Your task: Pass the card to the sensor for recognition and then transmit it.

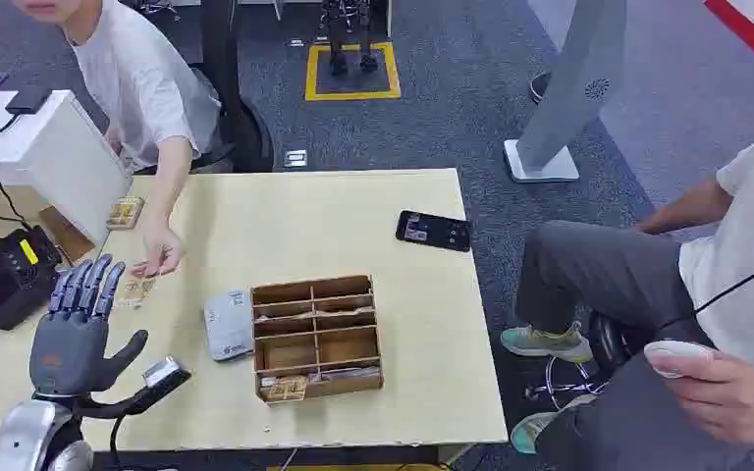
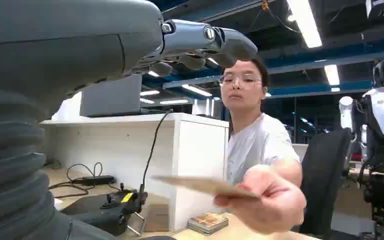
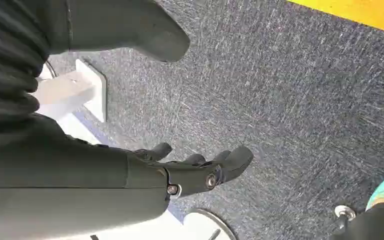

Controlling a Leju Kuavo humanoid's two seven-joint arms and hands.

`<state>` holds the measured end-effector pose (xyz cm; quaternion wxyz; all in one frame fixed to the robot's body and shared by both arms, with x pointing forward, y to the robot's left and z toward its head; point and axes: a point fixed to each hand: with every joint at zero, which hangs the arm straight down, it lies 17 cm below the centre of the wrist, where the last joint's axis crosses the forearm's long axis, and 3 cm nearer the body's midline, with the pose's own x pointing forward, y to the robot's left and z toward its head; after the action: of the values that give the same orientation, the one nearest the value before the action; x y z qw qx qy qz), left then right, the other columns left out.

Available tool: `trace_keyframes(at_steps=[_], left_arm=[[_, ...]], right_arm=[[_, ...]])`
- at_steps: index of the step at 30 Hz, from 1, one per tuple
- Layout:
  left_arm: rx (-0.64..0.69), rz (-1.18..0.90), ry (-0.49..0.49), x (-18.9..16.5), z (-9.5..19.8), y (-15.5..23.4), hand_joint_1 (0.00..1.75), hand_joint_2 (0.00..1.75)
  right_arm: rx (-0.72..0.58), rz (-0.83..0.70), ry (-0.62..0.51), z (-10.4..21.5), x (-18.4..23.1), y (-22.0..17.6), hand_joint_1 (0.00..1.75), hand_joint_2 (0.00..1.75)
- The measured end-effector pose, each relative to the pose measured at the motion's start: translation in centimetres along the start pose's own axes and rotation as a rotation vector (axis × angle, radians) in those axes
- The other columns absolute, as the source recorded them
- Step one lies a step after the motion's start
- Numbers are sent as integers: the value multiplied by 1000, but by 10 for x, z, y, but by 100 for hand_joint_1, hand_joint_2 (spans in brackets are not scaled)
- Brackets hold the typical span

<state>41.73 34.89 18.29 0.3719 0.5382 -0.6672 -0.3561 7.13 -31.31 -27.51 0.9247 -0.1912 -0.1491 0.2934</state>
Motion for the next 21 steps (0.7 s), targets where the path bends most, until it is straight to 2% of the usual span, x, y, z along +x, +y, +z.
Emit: trace_keyframes(at_steps=[6,7,8,21], left_arm=[[-7,-2,2,-1,1,-3,0,175],[-8,-2,3,-1,1,-3,23,175],[-8,-2,2,-1,1,-3,175,175],[-13,1,5,-5,2,-3,175,175]], right_arm=[[-1,0,-12,0,2,0,0,175],[-1,0,-12,0,2,0,0,175],[-2,0,-8,0,2,0,0,175],[-4,0,-12,0,3,-1,0,175]])
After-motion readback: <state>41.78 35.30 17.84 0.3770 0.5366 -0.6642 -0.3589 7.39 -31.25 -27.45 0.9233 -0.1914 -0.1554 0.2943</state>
